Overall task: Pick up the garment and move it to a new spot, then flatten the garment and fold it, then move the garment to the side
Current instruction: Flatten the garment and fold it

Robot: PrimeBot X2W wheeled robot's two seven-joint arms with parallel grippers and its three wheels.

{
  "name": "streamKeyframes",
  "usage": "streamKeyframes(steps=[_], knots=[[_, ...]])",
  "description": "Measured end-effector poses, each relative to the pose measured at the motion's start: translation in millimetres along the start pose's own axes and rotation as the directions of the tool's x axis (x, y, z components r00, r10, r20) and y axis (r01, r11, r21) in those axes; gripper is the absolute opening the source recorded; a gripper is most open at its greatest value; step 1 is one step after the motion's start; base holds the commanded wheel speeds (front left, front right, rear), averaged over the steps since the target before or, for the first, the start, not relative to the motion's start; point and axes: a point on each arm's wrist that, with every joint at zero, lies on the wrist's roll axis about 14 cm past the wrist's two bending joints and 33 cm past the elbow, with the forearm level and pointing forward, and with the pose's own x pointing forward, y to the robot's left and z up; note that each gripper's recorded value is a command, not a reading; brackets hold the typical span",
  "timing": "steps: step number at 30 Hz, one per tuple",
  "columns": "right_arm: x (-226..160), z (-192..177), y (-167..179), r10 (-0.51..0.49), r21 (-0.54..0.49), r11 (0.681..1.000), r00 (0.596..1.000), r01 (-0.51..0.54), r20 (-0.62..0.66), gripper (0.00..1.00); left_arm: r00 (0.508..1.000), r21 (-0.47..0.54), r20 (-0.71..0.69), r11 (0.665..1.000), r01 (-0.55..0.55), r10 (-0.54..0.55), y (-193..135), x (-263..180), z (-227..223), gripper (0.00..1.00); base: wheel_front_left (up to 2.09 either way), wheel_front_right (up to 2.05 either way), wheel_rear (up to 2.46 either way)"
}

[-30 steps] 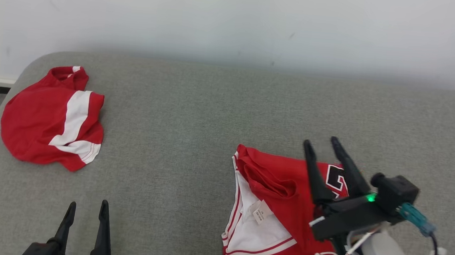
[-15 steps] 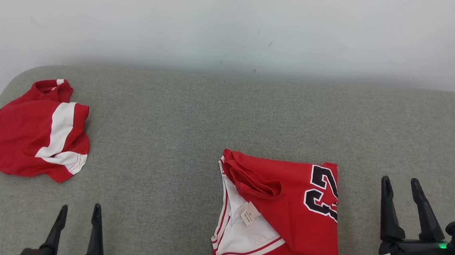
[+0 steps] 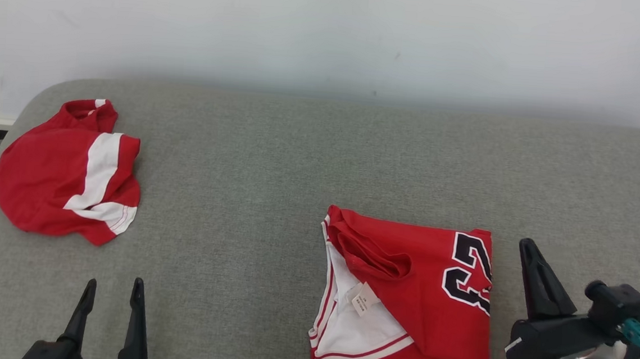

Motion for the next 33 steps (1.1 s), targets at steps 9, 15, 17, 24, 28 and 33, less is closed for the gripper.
streamKeyframes(steps=[9,15,17,24,28,33], knots=[[33,-42,18,0.096,-0.056,0.993,0.983,-0.106,-0.154,0.0,0.999,0.004,0.0,0.999,-0.032,0.032,10,-2,1,1.0,0.0,0.0,0.0],[38,-78,23,0.11,-0.045,0.991,0.958,-0.127,-0.264,0.0,0.998,0.01,-0.012,0.999,-0.054,0.054,18,-4,-2,1.0,0.0,0.0,0.0],[38,-87,28,0.122,-0.041,0.989,0.949,-0.14,-0.292,0.0,0.998,0.01,-0.014,0.998,-0.056,0.056,19,-3,-3,1.0,0.0,0.0,0.0],[37,-106,64,0.21,-0.011,0.974,0.918,-0.226,-0.337,0.0,0.998,0.013,-0.011,0.998,-0.062,0.062,22,-1,-2,1.0,0.0,0.0,0.0],[36,-100,87,0.269,0.025,0.961,0.912,-0.275,-0.309,0.0,0.998,0.012,-0.007,0.998,-0.063,0.063,22,-1,0,1.0,0.0,0.0,0.0],[18,-101,116,0.352,0.062,0.935,0.887,-0.35,-0.298,0.0,0.998,0.01,-0.001,0.998,-0.061,0.061,21,-2,2,1.0,0.0,0.0,0.0]])
